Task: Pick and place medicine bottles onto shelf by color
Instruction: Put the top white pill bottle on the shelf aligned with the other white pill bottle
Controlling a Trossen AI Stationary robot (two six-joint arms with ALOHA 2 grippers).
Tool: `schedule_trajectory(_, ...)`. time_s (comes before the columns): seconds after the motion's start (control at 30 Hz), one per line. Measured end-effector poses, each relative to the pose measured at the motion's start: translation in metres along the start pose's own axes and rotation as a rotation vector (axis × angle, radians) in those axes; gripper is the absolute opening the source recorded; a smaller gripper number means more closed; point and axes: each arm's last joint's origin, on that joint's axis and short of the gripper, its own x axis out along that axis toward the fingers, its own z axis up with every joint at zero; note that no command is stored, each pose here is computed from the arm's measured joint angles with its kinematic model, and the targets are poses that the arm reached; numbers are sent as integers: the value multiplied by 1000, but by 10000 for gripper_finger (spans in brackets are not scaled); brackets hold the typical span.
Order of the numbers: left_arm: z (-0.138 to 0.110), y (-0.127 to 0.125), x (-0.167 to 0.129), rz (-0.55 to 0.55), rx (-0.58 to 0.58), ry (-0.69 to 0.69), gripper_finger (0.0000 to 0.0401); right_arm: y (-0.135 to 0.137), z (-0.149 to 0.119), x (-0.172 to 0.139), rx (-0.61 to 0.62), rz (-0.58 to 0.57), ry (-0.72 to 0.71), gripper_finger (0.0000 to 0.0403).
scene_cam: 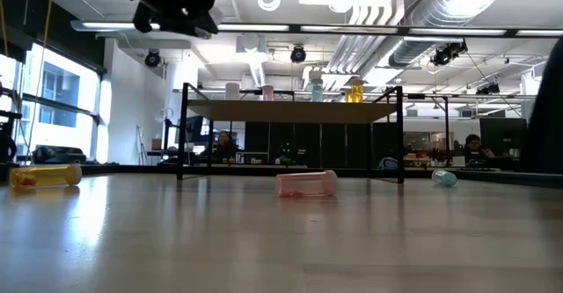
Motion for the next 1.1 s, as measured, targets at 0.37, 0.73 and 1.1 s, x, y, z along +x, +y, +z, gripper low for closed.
schedule_trajectory(0.37, 23, 21, 12, -251, 129, -79, 149, -8, 8, 54, -12, -34, 109, 259)
schedule_trajectory(0.73, 40, 50, 7, -367, 171, -172, 149, -15, -4, 91, -19, -37, 165, 259)
schedule_trajectory(1.1, 38, 50, 15, -462, 185, -152, 149, -15, -8, 94, 18, -32, 161, 259)
